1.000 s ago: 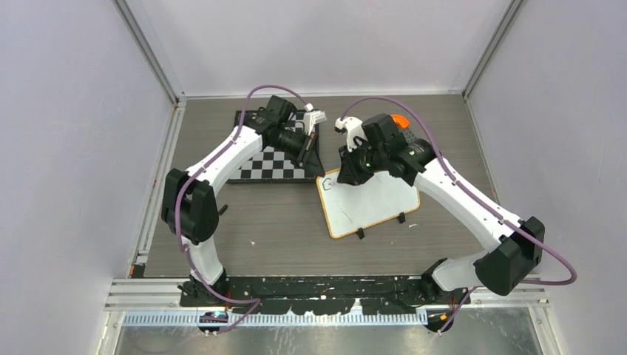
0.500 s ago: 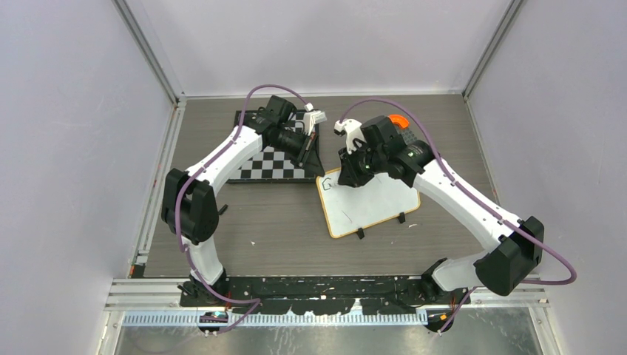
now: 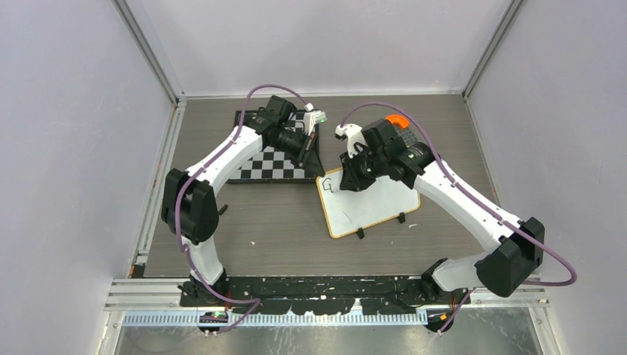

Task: Write a sentence on the whiteboard

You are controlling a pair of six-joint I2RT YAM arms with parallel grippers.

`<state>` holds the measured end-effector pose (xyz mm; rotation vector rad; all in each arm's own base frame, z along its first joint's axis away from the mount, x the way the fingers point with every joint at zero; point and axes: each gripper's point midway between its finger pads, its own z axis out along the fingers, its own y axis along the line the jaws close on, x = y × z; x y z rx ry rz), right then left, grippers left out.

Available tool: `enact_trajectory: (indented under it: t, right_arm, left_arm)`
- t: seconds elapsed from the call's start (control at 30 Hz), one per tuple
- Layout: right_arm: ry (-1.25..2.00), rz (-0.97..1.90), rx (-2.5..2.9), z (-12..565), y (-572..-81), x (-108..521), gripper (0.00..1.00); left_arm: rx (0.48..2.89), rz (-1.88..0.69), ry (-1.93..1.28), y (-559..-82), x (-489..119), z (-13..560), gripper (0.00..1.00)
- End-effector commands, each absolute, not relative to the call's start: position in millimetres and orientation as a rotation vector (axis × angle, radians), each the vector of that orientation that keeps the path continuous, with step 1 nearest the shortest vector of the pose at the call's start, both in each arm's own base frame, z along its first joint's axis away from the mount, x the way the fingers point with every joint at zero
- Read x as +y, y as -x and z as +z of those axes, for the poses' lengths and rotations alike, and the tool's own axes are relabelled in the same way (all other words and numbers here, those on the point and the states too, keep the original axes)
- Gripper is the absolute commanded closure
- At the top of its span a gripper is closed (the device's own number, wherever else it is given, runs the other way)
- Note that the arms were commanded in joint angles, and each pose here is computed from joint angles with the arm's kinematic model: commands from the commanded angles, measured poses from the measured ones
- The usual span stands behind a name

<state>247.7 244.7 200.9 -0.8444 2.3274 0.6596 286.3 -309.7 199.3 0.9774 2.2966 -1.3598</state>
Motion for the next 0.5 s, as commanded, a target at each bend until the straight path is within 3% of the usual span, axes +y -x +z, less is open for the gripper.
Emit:
enact_trajectory:
  t: [0.0,0.47]
  right_arm:
    - [0.815,0.665,2.195,248,-252,238,1.00]
    - [0.734,0.633,2.205,246,-274,240,1.00]
  left_arm:
    - [2.294,-1.372,-1.001,-276,-311,203,1.00]
    - [2.273,-1.391,-1.008,-276,-313,207,1.00]
